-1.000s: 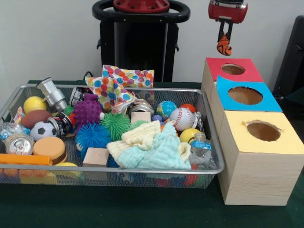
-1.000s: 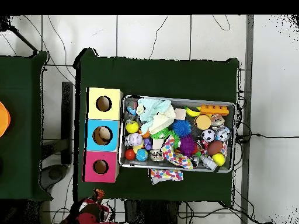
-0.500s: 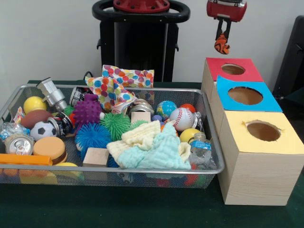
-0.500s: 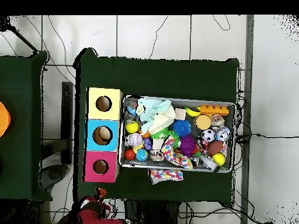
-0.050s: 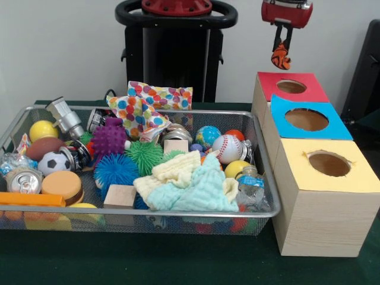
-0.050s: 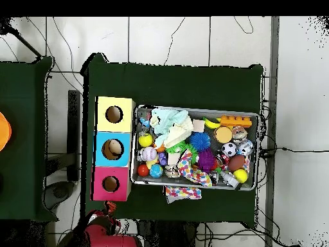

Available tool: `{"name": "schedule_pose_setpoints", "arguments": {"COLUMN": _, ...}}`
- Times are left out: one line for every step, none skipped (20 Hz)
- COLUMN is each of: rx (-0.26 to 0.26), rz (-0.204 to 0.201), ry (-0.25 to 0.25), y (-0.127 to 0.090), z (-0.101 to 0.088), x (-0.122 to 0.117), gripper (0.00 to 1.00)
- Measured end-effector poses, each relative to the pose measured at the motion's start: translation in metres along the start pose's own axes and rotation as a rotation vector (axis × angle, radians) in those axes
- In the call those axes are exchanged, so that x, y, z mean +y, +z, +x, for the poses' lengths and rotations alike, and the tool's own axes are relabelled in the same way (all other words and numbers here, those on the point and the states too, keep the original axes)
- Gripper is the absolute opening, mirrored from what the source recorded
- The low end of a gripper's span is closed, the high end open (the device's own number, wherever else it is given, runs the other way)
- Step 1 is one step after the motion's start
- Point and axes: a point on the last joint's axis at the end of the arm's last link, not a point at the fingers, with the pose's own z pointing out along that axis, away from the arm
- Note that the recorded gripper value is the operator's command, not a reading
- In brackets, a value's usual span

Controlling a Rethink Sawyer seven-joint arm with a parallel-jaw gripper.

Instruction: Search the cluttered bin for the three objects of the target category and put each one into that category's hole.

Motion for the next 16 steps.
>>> {"name": "schedule_pose_setpoints", "arguments": {"rx": -0.002, "rz": -0.001, "ry": 0.000, "y": 0.000, "z": -0.001, "x": 0.001, "gripper": 0.00}}
{"name": "schedule_pose_setpoints", "arguments": {"rx": -0.005, "rz": -0.003, "ry": 0.000, "y": -0.001, "z": -0.002, "x": 0.002, "gripper": 0.00}}
{"name": "schedule_pose_setpoints", "arguments": {"rx": -0.009, "rz": -0.006, "ry": 0.000, "y": -0.001, "z": -0.005, "x": 0.003, "gripper": 0.00}}
{"name": "schedule_pose_setpoints", "arguments": {"rx": -0.012, "rz": -0.008, "ry": 0.000, "y": -0.001, "z": -0.006, "x": 0.004, "gripper": 0.00}}
{"name": "schedule_pose_setpoints", "arguments": {"rx": -0.016, "rz": -0.011, "ry": 0.000, "y": -0.002, "z": -0.009, "x": 0.006, "gripper": 0.00}}
{"name": "schedule_pose_setpoints", "arguments": {"rx": -0.017, "rz": -0.012, "ry": 0.001, "y": -0.003, "z": -0.011, "x": 0.007, "gripper": 0.00}}
{"name": "schedule_pose_setpoints", "arguments": {"rx": -0.017, "rz": -0.013, "ry": 0.001, "y": -0.003, "z": -0.011, "x": 0.007, "gripper": 0.00}}
{"name": "schedule_pose_setpoints", "arguments": {"rx": -0.016, "rz": -0.012, "ry": 0.002, "y": -0.004, "z": -0.012, "x": 0.007, "gripper": 0.00}}
{"name": "schedule_pose_setpoints", "arguments": {"rx": -0.012, "rz": -0.012, "ry": 0.003, "y": -0.006, "z": -0.012, "x": 0.008, "gripper": 0.00}}
{"name": "schedule_pose_setpoints", "arguments": {"rx": -0.006, "rz": -0.010, "ry": 0.006, "y": -0.009, "z": -0.013, "x": 0.007, "gripper": 0.00}}
{"name": "schedule_pose_setpoints", "arguments": {"rx": -0.002, "rz": -0.009, "ry": 0.009, "y": -0.010, "z": -0.014, "x": 0.006, "gripper": 0.00}}
{"name": "schedule_pose_setpoints", "arguments": {"rx": 0.000, "rz": -0.009, "ry": 0.013, "y": -0.011, "z": -0.015, "x": 0.005, "gripper": 0.00}}
{"name": "schedule_pose_setpoints", "arguments": {"rx": 0.003, "rz": -0.008, "ry": 0.017, "y": -0.012, "z": -0.016, "x": 0.004, "gripper": 0.00}}
{"name": "schedule_pose_setpoints", "arguments": {"rx": 0.005, "rz": -0.007, "ry": 0.025, "y": -0.013, "z": -0.019, "x": 0.002, "gripper": 0.00}}
{"name": "schedule_pose_setpoints", "arguments": {"rx": 0.005, "rz": -0.007, "ry": 0.035, "y": -0.013, "z": -0.023, "x": 0.000, "gripper": 0.00}}
{"name": "schedule_pose_setpoints", "arguments": {"rx": 0.004, "rz": -0.008, "ry": 0.042, "y": -0.014, "z": -0.025, "x": -0.002, "gripper": 0.00}}
